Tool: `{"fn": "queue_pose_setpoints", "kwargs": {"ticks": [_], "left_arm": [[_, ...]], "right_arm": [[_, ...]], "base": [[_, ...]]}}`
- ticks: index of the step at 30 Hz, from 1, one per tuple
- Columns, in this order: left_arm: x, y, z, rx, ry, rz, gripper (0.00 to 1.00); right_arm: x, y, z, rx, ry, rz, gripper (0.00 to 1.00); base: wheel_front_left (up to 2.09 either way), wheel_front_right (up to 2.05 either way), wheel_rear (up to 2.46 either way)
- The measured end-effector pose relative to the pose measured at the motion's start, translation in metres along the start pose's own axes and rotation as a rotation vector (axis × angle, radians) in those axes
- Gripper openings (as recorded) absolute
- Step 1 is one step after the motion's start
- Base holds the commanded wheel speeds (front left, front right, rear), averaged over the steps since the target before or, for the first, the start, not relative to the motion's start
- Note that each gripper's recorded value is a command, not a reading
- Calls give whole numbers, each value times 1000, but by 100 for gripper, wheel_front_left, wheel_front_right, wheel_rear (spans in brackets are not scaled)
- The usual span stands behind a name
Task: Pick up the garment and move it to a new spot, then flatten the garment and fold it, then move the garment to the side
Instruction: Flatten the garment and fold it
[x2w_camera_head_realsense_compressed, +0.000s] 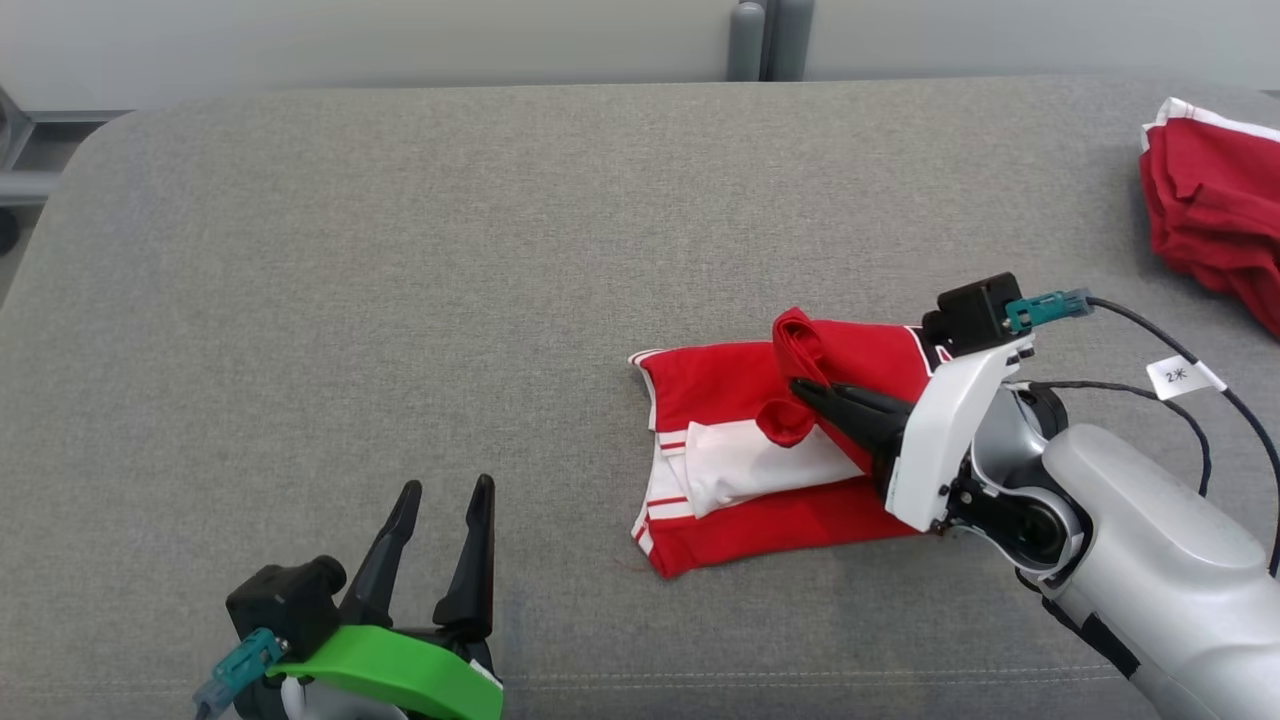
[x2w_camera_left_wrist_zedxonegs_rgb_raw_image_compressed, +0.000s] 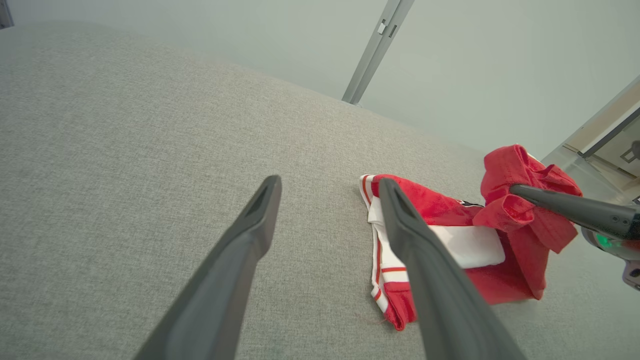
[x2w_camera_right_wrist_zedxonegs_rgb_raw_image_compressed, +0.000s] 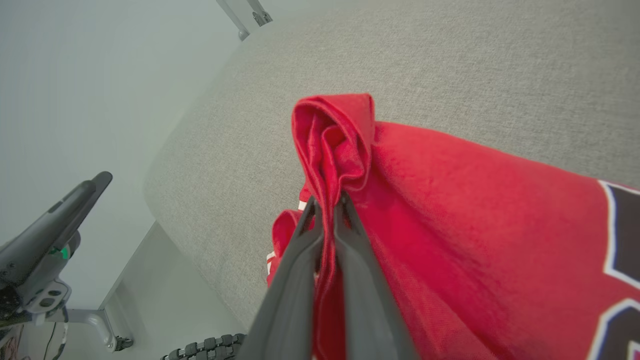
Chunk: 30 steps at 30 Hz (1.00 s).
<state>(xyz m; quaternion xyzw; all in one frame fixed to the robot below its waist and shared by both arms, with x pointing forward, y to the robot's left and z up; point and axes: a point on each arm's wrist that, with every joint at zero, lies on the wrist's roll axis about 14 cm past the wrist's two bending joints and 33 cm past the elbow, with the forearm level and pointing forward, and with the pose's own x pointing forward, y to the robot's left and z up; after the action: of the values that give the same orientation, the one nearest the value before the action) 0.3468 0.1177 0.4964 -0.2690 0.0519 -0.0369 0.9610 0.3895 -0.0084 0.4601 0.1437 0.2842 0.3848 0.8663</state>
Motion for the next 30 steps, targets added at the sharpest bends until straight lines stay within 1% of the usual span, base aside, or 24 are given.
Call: {"fn": "queue_pose_setpoints", "kwargs": {"ticks": [5, 13, 20, 21, 23, 26, 27, 28, 30], "left_arm": [[-5, 5, 1, -7, -6, 24, 100], [-12, 17, 1, -17, -16, 71, 100], [-17, 26, 3, -24, -34, 104, 100], [-18, 27, 4, -24, -39, 108, 100], [-18, 28, 4, -24, -42, 111, 100], [-19, 29, 4, -24, -42, 115, 100], [-19, 29, 3, -24, -42, 116, 100], [-19, 29, 3, -24, -41, 117, 100], [-20, 30, 3, -23, -41, 119, 100]], "right_arm": [[16, 9, -15, 11, 67, 25, 0], [39, 21, -26, 0, 132, 55, 0], [52, 21, -38, -40, 194, 33, 0], [53, 21, -39, -54, 203, 32, 5], [56, 23, -40, -69, 213, 32, 27], [57, 22, -43, -88, 229, 28, 49], [57, 22, -45, -101, 239, 25, 79], [57, 22, -46, -114, 248, 22, 100], [59, 24, -46, -142, 255, 25, 100]], "base": [[0, 0, 0], [0, 0, 0], [0, 0, 0], [0, 0, 0], [0, 0, 0], [0, 0, 0], [0, 0, 0], [0, 0, 0], [0, 0, 0]]}}
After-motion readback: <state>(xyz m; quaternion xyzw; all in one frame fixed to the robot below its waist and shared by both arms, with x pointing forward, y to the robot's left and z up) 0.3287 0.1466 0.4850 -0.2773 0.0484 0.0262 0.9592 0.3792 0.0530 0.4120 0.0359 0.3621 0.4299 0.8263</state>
